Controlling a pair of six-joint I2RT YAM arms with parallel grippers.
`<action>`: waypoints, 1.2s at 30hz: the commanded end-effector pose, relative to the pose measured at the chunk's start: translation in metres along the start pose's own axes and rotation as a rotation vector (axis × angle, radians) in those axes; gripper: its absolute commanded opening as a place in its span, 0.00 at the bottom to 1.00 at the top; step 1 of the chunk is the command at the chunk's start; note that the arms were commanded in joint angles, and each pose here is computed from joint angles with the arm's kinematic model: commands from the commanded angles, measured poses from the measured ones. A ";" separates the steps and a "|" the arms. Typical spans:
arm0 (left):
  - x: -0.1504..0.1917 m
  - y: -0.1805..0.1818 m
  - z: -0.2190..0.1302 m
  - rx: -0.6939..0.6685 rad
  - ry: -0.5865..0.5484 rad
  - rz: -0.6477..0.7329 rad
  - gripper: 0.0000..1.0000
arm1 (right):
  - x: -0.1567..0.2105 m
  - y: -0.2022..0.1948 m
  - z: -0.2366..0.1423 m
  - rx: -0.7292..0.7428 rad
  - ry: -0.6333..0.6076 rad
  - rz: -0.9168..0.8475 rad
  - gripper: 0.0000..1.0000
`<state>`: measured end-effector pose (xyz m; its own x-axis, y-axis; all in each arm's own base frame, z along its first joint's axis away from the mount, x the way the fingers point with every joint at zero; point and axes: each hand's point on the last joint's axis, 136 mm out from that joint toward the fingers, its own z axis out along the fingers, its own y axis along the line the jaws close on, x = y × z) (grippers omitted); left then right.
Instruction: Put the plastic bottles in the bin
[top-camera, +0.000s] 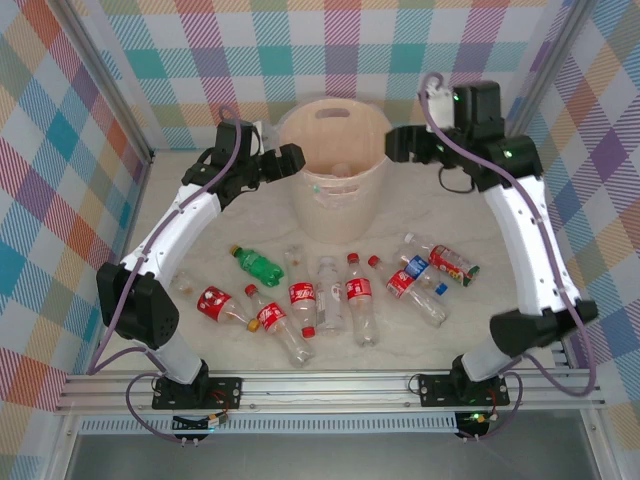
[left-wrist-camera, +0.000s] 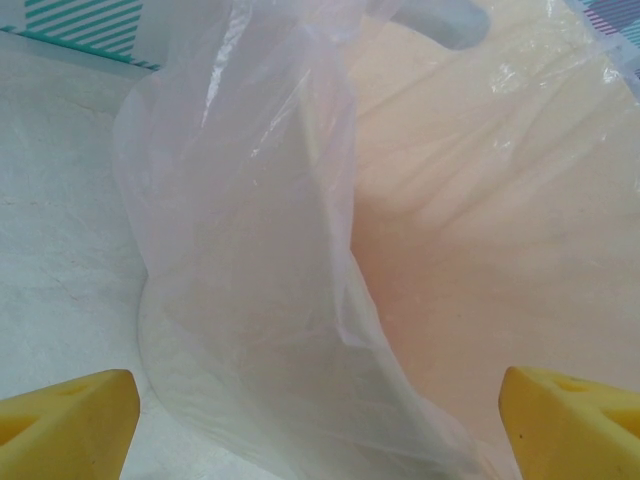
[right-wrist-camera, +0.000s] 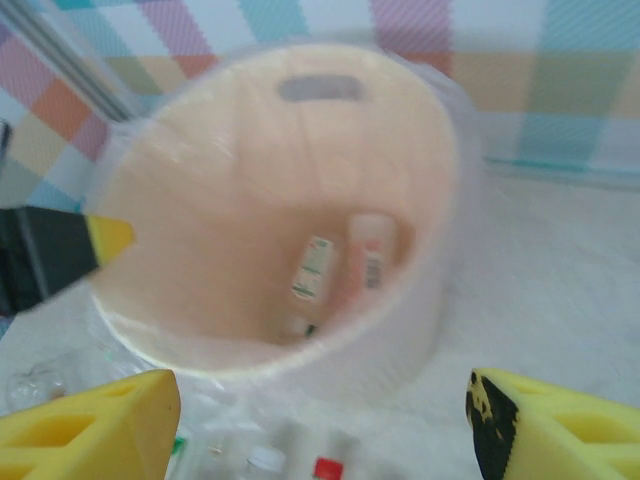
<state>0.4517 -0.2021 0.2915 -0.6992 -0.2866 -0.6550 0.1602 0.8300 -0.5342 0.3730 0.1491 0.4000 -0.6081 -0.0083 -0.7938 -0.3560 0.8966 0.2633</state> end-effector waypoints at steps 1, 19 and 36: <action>-0.004 -0.005 -0.006 -0.009 -0.002 0.037 0.94 | 0.038 -0.026 -0.004 0.069 0.054 0.100 0.76; -0.009 0.013 -0.121 -0.130 -0.019 -0.032 1.00 | 0.103 -0.096 0.030 0.126 0.000 0.398 0.78; 0.185 0.113 -0.100 -0.348 0.307 -0.535 0.86 | 0.106 -0.107 0.048 0.133 -0.011 0.412 0.77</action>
<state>0.2635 -0.1109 0.1581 -0.8260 -0.5487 -0.1289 -0.4340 0.7651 -0.4756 0.3820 0.0754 0.2595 -0.6831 0.3747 -0.6269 0.0234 0.8691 0.4940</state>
